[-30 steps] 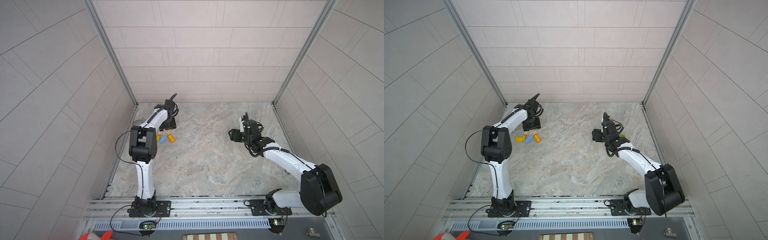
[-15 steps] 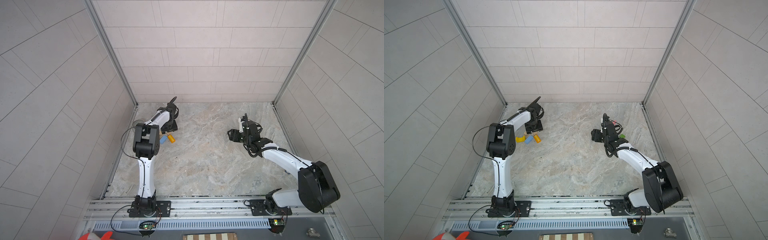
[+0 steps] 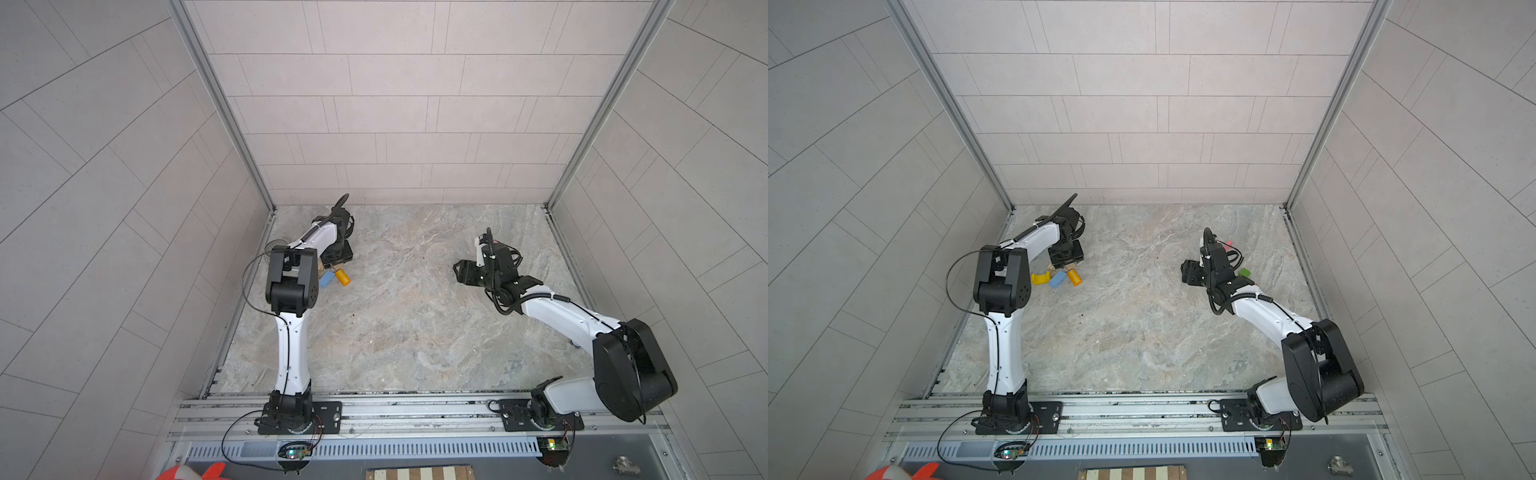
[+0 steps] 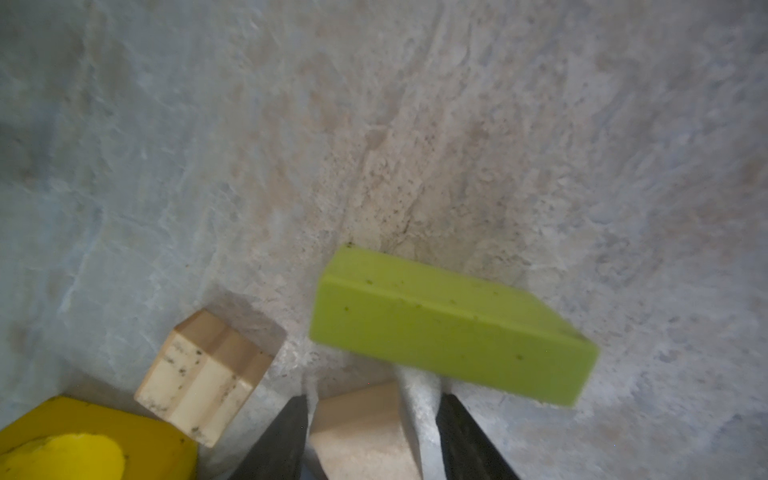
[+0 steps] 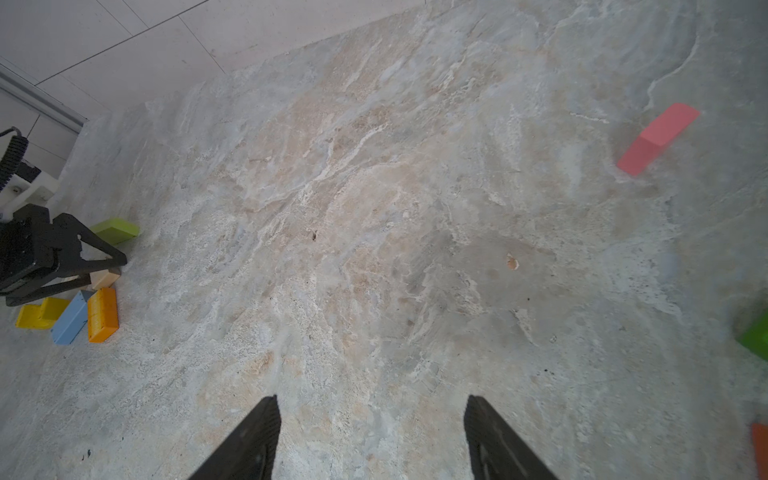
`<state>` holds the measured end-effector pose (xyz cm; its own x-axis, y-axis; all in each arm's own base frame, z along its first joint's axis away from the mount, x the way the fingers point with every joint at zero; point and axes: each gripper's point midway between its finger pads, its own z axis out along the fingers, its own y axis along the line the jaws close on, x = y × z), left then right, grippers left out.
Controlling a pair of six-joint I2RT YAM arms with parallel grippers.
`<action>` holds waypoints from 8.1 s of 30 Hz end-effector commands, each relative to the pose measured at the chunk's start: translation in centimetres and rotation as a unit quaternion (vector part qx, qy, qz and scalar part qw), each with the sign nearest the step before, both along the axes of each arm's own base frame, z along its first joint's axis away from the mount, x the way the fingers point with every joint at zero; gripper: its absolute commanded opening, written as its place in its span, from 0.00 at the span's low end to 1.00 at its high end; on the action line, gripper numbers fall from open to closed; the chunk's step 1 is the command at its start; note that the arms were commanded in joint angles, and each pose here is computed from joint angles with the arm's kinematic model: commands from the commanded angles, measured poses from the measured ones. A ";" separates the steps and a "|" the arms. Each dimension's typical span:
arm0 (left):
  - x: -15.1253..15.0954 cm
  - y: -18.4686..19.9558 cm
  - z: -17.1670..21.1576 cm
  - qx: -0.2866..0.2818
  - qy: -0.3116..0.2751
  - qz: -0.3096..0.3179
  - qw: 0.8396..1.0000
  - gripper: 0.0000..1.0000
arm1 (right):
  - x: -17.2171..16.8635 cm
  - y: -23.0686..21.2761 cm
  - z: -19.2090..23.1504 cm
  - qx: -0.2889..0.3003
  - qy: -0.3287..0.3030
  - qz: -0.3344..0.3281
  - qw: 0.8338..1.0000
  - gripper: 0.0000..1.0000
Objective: Build the wood block tower
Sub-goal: 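Grip and lift the wood cube with the left gripper while the right arm moves, then place the wood cube on the table center with the left gripper and release, then close the right gripper on the green cube while the left arm draws back, then lift the green cube with the right gripper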
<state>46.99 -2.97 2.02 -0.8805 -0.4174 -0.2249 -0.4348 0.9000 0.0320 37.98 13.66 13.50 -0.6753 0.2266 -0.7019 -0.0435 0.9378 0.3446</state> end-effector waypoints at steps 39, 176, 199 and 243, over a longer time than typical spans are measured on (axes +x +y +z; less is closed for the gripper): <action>-3.2 -14.4 7.5 -0.032 -0.057 -0.160 0.985 0.28 | -5.5 -3.8 -0.1 -0.038 0.031 -0.038 0.998 0.72; -18.7 -9.0 5.8 -0.010 -0.227 -0.166 0.960 0.95 | 4.4 -20.9 -11.1 -0.068 0.317 -0.273 0.906 0.58; -18.7 -9.1 5.7 -0.013 -0.226 -0.167 0.960 0.95 | 3.8 -20.9 -11.6 -0.073 0.335 -0.269 0.900 0.43; -19.5 -7.6 6.5 0.002 -0.244 -0.147 0.958 0.95 | 3.7 -11.5 -4.1 -0.107 0.276 -0.124 0.947 0.21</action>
<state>27.88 -11.48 8.28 -0.7627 -0.1555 -0.6278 -0.0995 0.9873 -0.1236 42.35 -0.02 7.50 -0.8764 0.3827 -0.2925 0.3900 0.9201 0.0353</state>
